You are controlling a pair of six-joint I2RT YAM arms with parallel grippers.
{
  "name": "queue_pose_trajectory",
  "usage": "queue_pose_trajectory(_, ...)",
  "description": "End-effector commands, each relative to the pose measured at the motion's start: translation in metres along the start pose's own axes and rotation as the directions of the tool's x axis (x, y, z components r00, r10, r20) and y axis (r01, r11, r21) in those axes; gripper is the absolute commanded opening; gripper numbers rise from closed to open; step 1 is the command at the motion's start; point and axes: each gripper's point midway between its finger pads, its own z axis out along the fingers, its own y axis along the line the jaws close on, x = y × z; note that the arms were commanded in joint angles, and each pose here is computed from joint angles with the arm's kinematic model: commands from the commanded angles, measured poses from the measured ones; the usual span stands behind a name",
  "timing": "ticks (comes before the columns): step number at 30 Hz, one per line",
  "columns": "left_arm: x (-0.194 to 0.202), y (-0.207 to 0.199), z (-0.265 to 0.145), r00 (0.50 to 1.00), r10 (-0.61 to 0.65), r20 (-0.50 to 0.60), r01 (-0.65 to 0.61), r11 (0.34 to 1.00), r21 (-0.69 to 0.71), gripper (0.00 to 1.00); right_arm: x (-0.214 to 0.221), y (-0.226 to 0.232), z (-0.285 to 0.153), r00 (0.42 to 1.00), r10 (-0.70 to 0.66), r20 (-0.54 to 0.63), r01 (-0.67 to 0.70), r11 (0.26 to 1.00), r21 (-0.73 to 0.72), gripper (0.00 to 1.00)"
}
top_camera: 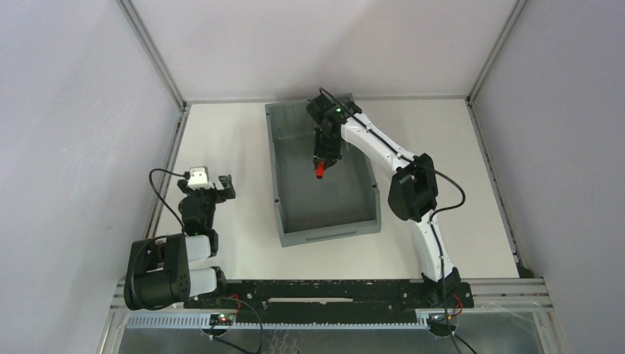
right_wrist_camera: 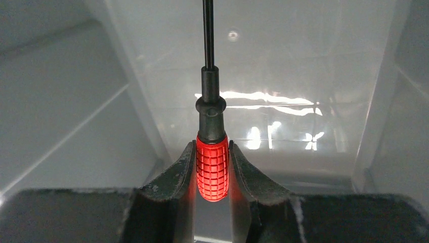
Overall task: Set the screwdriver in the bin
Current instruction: Place the screwdriver in the bin.
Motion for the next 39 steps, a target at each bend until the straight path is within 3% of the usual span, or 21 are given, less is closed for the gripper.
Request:
queue_pose_trajectory(1, -0.031, -0.002, 0.009, 0.996, 0.003, 0.092, -0.003, 1.0, 0.007, 1.0, 0.004, -0.008, 0.024, 1.0, -0.029, 0.007, 0.029, 0.998, 0.053, 0.0)
queue_pose_trajectory(10, -0.03, -0.002, 0.009, 0.996, 0.002, 0.092, -0.002, 1.0, 0.009, 1.0, 0.017, -0.035, 0.072, 0.998, -0.057, -0.031, 0.061, 0.987, 0.15, 0.0)
queue_pose_trajectory(20, -0.031, -0.002, 0.009, 0.996, 0.003, 0.093, -0.003, 1.0, 0.008, 1.0, 0.022, -0.046, 0.097, 0.996, -0.029, -0.08, 0.042, 0.985, 0.166, 0.0)
queue_pose_trajectory(31, -0.031, -0.002, 0.009, 0.996, 0.002, 0.094, -0.003, 1.0, 0.009, 1.0, 0.027, -0.049, 0.1, 0.995, -0.022, -0.097, 0.039, 0.983, 0.178, 0.37)
queue_pose_trajectory(39, -0.03, -0.002, 0.009, 0.996, 0.002, 0.092, -0.003, 1.0, 0.009, 1.0, 0.017, -0.039, 0.078, 0.997, -0.051, -0.051, 0.057, 0.989, 0.139, 0.61)
